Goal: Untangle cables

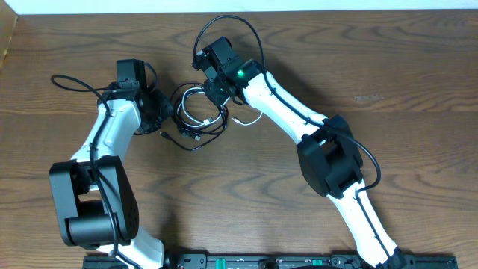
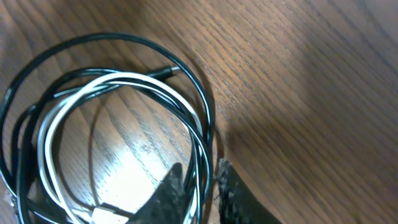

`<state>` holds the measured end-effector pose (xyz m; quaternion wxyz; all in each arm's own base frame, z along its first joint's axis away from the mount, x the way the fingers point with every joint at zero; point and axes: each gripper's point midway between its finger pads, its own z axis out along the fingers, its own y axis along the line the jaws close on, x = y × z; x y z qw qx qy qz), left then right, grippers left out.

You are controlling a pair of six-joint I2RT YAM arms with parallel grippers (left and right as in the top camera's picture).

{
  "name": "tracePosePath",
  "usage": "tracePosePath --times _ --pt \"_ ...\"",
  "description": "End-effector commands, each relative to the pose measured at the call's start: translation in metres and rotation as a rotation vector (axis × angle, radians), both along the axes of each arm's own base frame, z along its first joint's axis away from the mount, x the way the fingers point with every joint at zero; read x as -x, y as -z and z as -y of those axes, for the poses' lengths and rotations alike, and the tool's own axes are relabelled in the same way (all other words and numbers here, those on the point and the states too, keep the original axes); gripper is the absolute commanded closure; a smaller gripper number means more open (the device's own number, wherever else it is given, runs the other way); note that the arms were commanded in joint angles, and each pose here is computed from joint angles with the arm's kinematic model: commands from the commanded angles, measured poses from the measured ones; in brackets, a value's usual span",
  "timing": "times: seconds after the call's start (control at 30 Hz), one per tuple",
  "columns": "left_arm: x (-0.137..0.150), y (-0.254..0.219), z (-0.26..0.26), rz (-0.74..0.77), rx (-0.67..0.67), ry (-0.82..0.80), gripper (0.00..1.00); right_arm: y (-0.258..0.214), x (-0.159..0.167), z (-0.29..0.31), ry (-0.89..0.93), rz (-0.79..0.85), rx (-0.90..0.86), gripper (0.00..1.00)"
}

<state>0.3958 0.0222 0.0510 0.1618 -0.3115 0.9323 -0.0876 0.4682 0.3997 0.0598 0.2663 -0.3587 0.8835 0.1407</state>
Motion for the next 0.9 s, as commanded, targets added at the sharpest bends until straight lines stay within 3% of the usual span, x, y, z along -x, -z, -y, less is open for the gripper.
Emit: tracePosePath --times 0.0,0.3,0.87 --pt "0.002 0.005 0.001 -0.015 0.004 0.006 0.57 -0.018 -0.008 0.007 0.026 0.032 -0.009 0.80" --pt "0.002 0.005 0.001 -0.015 0.004 0.006 0.57 0.017 -0.023 0.013 0.069 0.061 0.045 0.93" --pt "0.002 0.005 0.001 -0.015 0.004 0.006 0.57 0.052 0.004 0.009 0.033 -0.038 0.107 0.94"
